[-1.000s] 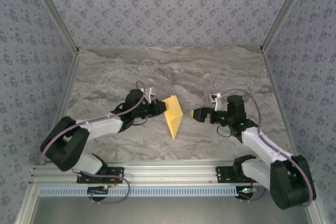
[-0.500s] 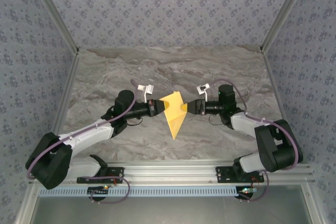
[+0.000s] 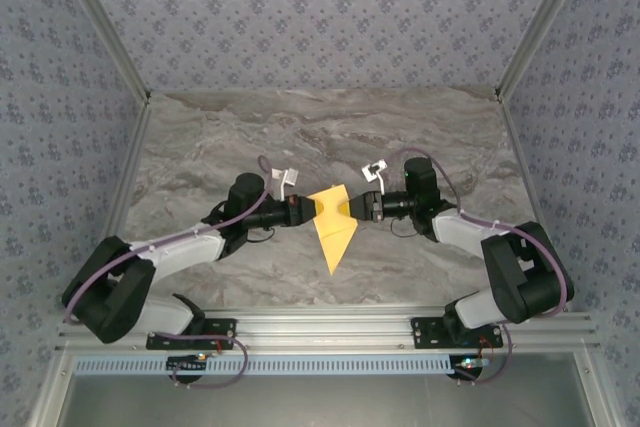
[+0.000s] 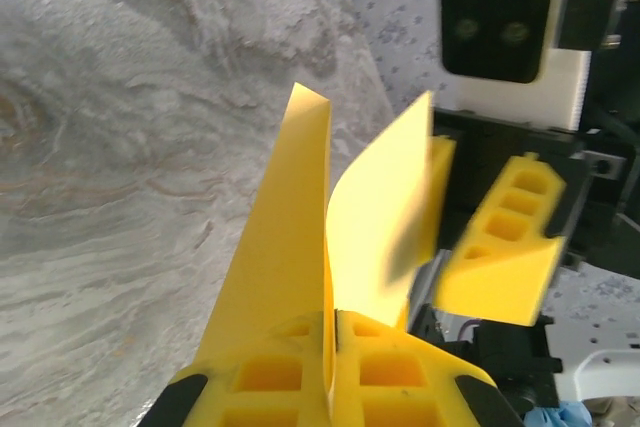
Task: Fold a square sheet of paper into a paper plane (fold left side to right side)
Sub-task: Place the paper at the center of the table.
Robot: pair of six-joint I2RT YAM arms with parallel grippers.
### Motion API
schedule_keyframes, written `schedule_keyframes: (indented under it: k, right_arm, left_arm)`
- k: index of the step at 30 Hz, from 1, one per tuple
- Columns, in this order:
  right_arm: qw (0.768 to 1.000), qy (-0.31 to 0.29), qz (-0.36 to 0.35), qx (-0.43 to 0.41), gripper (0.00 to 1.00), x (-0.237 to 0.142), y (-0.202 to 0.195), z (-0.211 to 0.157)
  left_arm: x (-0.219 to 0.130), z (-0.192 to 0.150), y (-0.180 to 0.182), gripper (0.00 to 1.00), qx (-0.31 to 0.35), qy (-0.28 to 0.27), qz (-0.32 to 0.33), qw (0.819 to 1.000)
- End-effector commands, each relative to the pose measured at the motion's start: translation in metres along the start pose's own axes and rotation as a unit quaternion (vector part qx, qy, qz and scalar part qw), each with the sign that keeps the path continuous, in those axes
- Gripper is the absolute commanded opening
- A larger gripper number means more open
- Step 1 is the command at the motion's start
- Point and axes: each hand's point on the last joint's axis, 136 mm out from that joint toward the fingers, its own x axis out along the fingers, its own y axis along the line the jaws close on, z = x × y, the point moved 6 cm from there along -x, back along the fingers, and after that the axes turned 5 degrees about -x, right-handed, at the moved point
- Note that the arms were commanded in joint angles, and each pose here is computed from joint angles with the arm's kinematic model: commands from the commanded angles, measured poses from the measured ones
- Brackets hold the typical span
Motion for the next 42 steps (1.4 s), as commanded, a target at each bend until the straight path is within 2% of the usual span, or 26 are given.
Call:
schedule_keyframes:
  k: [1, 12, 15, 18, 20, 24, 28, 32, 35, 42]
  right_arm:
    - [1.0, -0.001, -0.017, -0.006, 0.27, -0.004, -0.002, -0.002]
    - [0.998, 0.025, -0.052, 0.024, 0.24, -0.003, -0.015, -0.007]
    - [0.997, 0.031, -0.063, 0.041, 0.17, -0.001, -0.022, -0.009]
    - [0.994, 0.038, -0.079, 0.061, 0.05, 0.0, -0.029, -0.012]
    - [0.992, 0.041, -0.097, 0.073, 0.0, -0.001, -0.033, -0.014]
    - [0.982, 0.053, -0.147, 0.11, 0.0, -0.004, -0.042, -0.02]
    - [0.963, 0.065, -0.212, 0.152, 0.0, -0.008, -0.051, -0.033]
    - [0.948, 0.053, -0.255, 0.184, 0.0, -0.01, -0.054, -0.038]
    - [0.936, 0.044, -0.289, 0.197, 0.0, -0.013, -0.052, -0.038]
    - [0.913, 0.036, -0.337, 0.226, 0.0, -0.015, -0.047, -0.032]
  left_arm:
    - [0.006, 0.004, 0.002, 0.0, 0.012, 0.005, -0.007, 1.0]
    - [0.018, 0.004, 0.009, 0.0, 0.003, 0.022, -0.014, 1.0]
    - [0.021, 0.004, 0.011, 0.0, 0.001, 0.025, -0.013, 1.0]
    - [0.024, 0.003, 0.015, 0.0, -0.002, 0.029, -0.009, 1.0]
    - [0.025, 0.003, 0.019, 0.12, -0.002, 0.034, 0.004, 0.999]
    - [0.02, 0.004, 0.032, 0.38, 0.01, 0.035, 0.081, 0.996]
    - [0.0, 0.009, 0.034, 0.52, 0.044, 0.012, 0.158, 0.986]
    - [-0.024, 0.007, 0.025, 0.59, 0.09, -0.019, 0.211, 0.973]
    - [-0.035, -0.007, 0.012, 0.61, 0.13, -0.023, 0.235, 0.963]
    - [-0.017, -0.069, -0.008, 0.64, 0.195, 0.017, 0.223, 0.955]
